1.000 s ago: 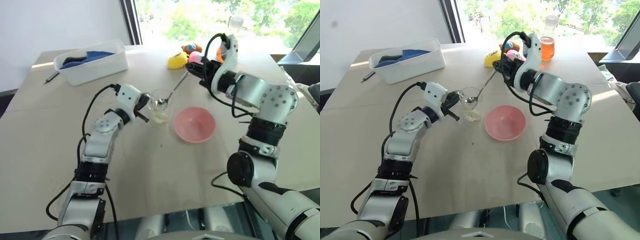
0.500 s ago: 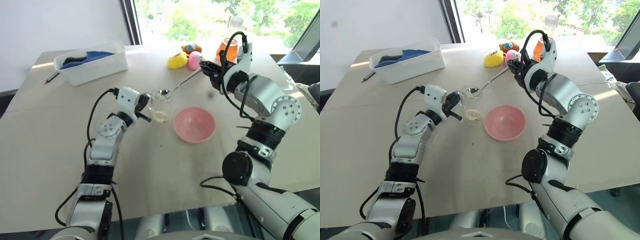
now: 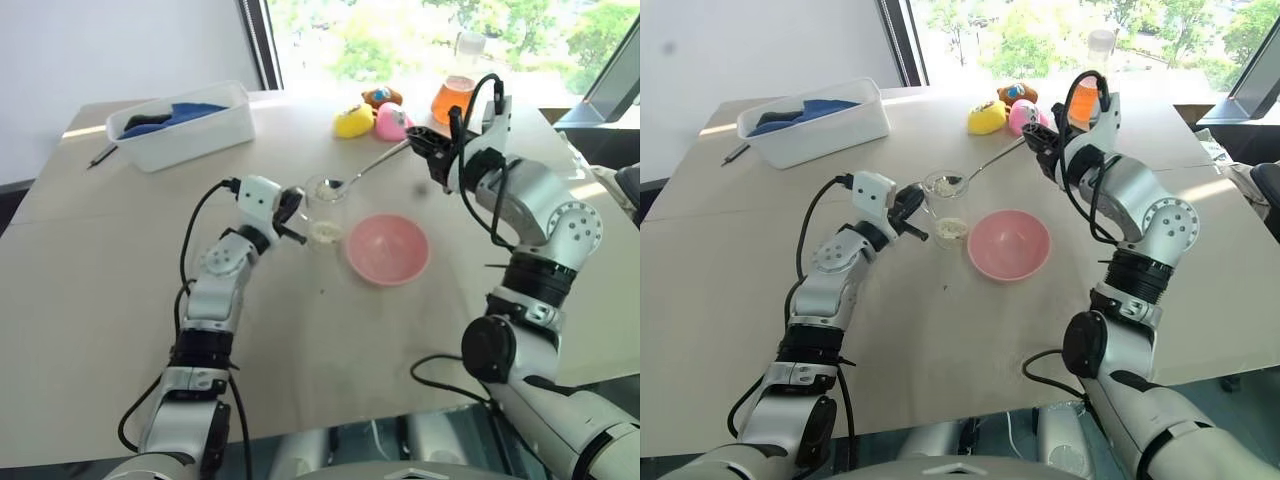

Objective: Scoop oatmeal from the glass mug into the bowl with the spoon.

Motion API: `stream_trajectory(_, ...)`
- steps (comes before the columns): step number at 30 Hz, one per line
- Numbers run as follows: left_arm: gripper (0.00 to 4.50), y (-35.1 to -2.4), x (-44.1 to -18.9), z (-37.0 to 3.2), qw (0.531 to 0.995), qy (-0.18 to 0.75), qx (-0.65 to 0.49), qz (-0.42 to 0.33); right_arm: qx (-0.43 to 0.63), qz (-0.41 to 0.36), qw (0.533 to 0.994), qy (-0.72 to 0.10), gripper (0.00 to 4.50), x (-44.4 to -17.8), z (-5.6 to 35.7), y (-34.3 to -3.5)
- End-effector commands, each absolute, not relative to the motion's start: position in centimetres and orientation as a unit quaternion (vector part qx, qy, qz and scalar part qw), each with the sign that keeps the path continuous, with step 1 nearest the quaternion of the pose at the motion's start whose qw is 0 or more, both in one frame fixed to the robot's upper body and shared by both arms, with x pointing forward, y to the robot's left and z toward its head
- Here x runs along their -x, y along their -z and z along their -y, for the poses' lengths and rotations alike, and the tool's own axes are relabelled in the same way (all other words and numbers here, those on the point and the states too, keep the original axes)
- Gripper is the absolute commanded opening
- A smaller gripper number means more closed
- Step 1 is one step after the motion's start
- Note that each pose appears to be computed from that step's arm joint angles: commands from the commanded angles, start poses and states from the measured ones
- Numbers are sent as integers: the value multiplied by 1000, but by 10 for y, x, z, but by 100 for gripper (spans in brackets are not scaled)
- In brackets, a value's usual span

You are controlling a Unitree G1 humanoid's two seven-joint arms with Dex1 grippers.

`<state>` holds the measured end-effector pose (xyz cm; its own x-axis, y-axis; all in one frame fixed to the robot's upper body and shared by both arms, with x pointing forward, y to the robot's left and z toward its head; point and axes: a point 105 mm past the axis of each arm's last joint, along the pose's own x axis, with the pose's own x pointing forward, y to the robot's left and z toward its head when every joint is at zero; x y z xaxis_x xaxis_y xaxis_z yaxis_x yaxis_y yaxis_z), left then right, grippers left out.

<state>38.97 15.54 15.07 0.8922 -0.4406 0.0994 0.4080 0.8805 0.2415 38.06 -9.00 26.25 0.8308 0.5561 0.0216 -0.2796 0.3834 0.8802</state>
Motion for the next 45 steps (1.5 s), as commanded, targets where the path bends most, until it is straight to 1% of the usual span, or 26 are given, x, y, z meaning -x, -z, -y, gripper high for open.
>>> stream_trajectory(1, 2, -155, -390, -156, 966, 218, -107, 85, -510, -108, 807, -277, 0, -376, 99, -284)
stream_trajectory(6, 2, -153, -392, -156, 966, 220, -109, 82, -517, -99, 803, -281, 0, -370, 108, -291)
stream_trajectory(12, 2, -151, -393, -156, 965, 223, -111, 78, -515, -99, 807, -273, 0, -358, 124, -288)
stream_trajectory(18, 2, -149, -394, -157, 965, 225, -113, 76, -491, -105, 825, -257, 0, -348, 137, -282)
stream_trajectory(24, 2, -146, -394, -157, 965, 226, -114, 72, -441, -116, 854, -249, 0, -344, 145, -271)
stream_trajectory(26, 2, -146, -394, -157, 965, 226, -114, 71, -415, -118, 868, -244, 0, -345, 148, -268)
stream_trajectory(28, 2, -144, -394, -156, 965, 226, -114, 70, -363, -119, 891, -246, 0, -346, 147, -264)
stream_trajectory(31, 2, -144, -394, -156, 965, 226, -113, 70, -320, -118, 902, -267, 0, -346, 141, -264)
stream_trajectory(33, 2, -144, -394, -156, 965, 224, -113, 70, -270, -113, 913, -285, 0, -344, 135, -265)
stream_trajectory(35, 2, -143, -394, -158, 966, 220, -113, 70, -194, -95, 929, -300, 0, -343, 129, -269)
stream_trajectory(38, 2, -143, -393, -160, 967, 217, -112, 69, -146, -65, 934, -319, 0, -342, 121, -279)
stream_trajectory(40, 2, -142, -392, -160, 967, 217, -113, 69, -79, -45, 937, -336, 0, -339, 113, -284)
stream_trajectory(43, 2, -142, -391, -162, 968, 215, -113, 69, 17, -15, 927, -374, 0, -328, 97, -293)
stream_trajectory(45, 2, -142, -391, -163, 968, 213, -113, 69, 57, -8, 916, -396, 0, -322, 90, -293)
